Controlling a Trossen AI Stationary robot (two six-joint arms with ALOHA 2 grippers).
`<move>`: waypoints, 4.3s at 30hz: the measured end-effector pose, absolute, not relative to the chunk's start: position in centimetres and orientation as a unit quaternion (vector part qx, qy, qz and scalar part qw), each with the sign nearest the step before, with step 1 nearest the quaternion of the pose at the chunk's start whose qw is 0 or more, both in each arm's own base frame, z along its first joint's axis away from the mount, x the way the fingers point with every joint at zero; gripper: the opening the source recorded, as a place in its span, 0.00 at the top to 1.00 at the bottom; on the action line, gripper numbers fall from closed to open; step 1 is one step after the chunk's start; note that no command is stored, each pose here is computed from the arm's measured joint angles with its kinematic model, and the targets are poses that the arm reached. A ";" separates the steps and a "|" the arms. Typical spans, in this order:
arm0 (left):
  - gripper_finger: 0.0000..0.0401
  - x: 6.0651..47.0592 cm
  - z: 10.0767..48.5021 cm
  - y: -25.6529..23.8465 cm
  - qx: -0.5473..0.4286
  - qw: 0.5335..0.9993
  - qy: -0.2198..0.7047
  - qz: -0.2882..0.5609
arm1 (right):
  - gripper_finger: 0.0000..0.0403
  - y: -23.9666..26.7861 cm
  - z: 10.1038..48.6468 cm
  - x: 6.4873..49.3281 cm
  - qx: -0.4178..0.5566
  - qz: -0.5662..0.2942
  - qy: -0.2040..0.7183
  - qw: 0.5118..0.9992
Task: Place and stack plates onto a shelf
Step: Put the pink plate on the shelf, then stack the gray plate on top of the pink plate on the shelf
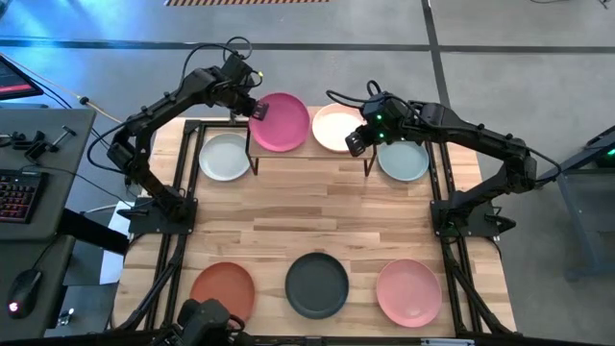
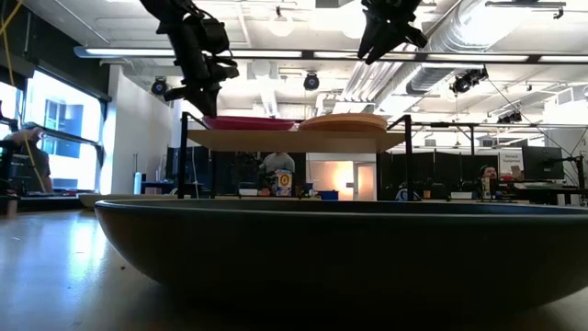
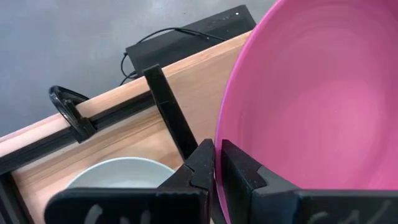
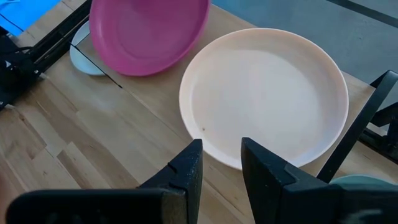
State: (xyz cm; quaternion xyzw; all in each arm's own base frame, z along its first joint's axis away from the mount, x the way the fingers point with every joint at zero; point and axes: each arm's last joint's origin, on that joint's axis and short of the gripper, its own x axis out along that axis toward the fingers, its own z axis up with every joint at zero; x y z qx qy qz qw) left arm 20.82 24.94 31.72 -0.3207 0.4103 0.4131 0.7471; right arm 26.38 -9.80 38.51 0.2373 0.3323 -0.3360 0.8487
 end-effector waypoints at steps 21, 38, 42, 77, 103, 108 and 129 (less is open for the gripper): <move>0.90 21.3 32.0 25.2 -0.314 0.773 0.391 0.389 | 0.78 -9.8 38.5 26.3 0.237 -0.336 0.335 0.848; 0.87 18.5 33.7 22.0 -0.284 0.756 0.475 0.350 | 0.78 -9.8 38.5 26.3 0.237 -0.336 0.335 0.848; 0.87 17.2 34.3 20.1 -0.272 0.742 0.523 0.321 | 0.78 -9.8 38.5 26.3 0.237 -0.337 0.335 0.848; 0.86 10.8 21.6 12.6 -0.294 0.692 0.578 0.317 | 0.78 -9.7 38.5 26.4 0.240 -0.331 0.336 0.849; 0.74 15.2 18.1 12.5 -0.247 0.679 0.646 0.247 | 0.78 -9.7 38.5 26.4 0.242 -0.330 0.336 0.848; 0.74 15.7 17.4 12.9 -0.242 0.675 0.653 0.245 | 0.78 -9.7 38.4 26.3 0.241 -0.330 0.339 0.847; 0.74 15.1 17.1 12.2 -0.236 0.632 0.702 0.228 | 0.78 -9.7 38.3 26.2 0.239 -0.332 0.346 0.844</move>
